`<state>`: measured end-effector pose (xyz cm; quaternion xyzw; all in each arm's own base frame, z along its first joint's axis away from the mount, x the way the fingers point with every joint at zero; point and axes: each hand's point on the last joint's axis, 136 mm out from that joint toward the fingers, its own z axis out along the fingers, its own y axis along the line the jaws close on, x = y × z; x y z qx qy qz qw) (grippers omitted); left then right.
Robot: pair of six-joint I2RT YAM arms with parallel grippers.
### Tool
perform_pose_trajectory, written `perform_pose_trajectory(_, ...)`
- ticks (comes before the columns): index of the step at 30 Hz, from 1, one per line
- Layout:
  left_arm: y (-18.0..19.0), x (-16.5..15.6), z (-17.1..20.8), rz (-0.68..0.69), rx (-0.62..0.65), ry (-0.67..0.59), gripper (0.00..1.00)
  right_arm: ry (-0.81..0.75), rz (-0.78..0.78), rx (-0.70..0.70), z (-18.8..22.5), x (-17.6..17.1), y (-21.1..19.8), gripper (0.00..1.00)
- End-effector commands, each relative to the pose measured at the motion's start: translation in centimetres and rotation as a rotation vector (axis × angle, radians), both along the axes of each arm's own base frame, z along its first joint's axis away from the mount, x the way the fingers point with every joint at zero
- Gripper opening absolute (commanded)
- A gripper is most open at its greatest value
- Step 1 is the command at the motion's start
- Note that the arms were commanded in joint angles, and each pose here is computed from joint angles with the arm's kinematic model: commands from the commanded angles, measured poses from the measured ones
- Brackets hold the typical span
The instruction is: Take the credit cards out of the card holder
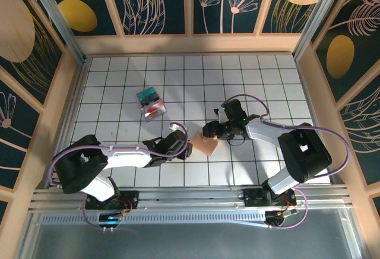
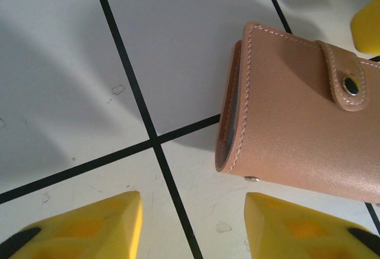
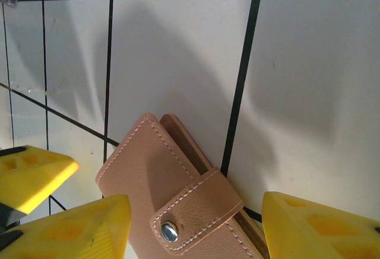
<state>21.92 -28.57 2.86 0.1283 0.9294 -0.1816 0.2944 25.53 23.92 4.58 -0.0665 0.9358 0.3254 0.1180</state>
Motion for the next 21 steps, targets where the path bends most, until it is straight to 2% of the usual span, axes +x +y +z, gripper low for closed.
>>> perform_pose_trajectory(1,-1.2,0.7,0.4,0.018,-0.026,-0.008,0.44,0.056,-0.019,0.007,-0.6,-1.1,0.0,0.59)
perform_pose_trajectory(10,-2.0,2.9,0.5,0.09,-0.043,-0.027,0.36,0.118,-0.022,0.079,0.1,-4.5,1.8,0.54)
perform_pose_trajectory(15,-1.4,4.5,0.7,0.13,-0.088,-0.031,0.33,0.109,-0.06,0.078,0.3,-5.0,2.1,0.53)
perform_pose_trajectory(18,-1.0,5.3,1.3,0.155,-0.11,-0.036,0.33,0.099,-0.1,0.078,0.2,-4.7,1.9,0.53)
perform_pose_trajectory(21,-0.5,5.4,2.1,0.171,-0.101,-0.039,0.39,0.083,-0.136,0.052,-0.2,-4.4,1.3,0.53)
